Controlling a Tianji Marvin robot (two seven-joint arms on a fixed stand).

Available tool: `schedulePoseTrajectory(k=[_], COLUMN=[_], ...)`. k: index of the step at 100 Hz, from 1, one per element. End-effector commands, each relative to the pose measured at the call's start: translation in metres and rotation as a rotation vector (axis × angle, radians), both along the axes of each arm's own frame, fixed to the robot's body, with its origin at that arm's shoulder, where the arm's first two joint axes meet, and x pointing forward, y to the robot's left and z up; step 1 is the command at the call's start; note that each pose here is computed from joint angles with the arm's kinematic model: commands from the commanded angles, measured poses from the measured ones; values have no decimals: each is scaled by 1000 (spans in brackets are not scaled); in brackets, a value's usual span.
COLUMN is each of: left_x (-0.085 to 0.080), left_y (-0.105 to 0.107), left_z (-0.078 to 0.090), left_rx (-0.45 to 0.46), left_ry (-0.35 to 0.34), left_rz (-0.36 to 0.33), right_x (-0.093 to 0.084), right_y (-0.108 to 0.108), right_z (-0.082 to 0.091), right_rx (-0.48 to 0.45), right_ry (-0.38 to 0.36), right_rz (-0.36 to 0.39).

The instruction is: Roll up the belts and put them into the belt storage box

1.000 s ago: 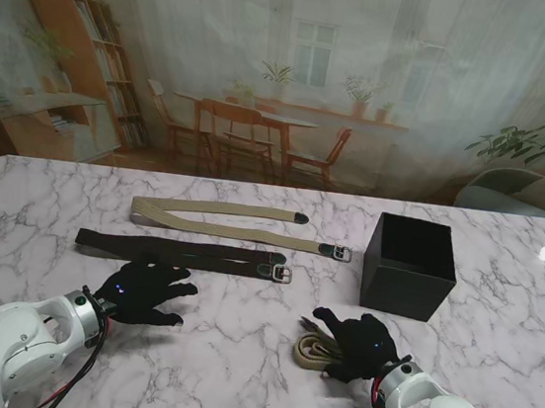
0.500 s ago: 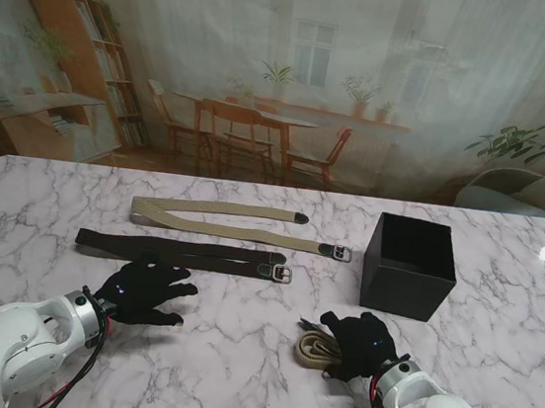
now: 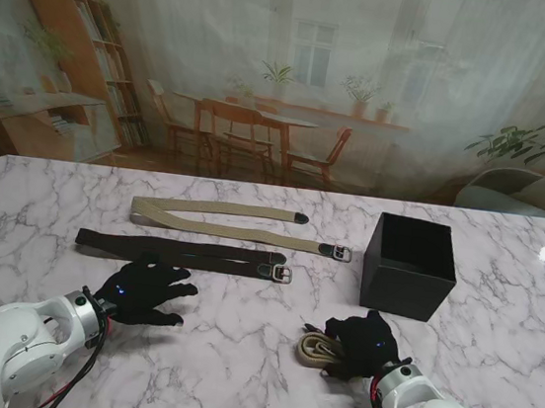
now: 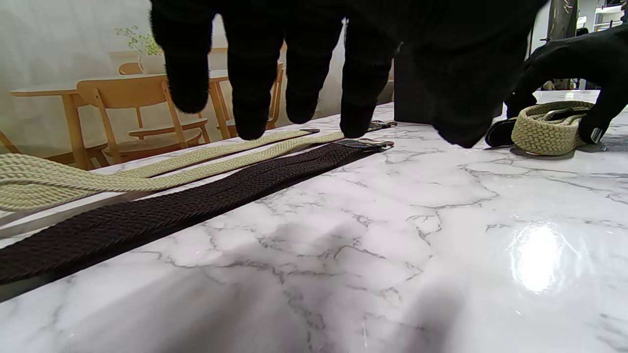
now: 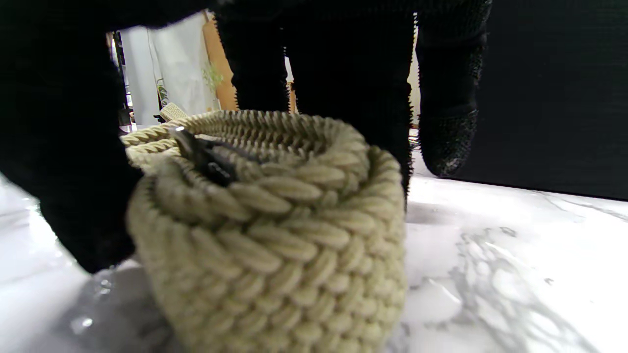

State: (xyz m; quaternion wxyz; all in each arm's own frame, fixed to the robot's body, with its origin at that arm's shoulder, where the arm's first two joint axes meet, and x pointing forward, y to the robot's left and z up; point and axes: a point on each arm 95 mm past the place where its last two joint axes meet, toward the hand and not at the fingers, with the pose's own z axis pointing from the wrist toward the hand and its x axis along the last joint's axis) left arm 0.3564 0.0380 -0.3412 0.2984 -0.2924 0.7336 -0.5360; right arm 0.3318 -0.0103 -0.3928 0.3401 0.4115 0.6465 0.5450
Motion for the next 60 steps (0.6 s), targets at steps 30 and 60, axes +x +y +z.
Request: schedulePoseTrajectory(k=[30,60], left_x=[0,-1], left_y=[-2,-2], left_z=[-3,-3], left_rx=[3,3], left_ry=[16,17], left_rz=[-2,1], right_x=[-5,-5], right_y=[0,-2], right_z=[-1,-5], right_rx=[-19,-76], right_ry=[33,55], right_rz=[1,28])
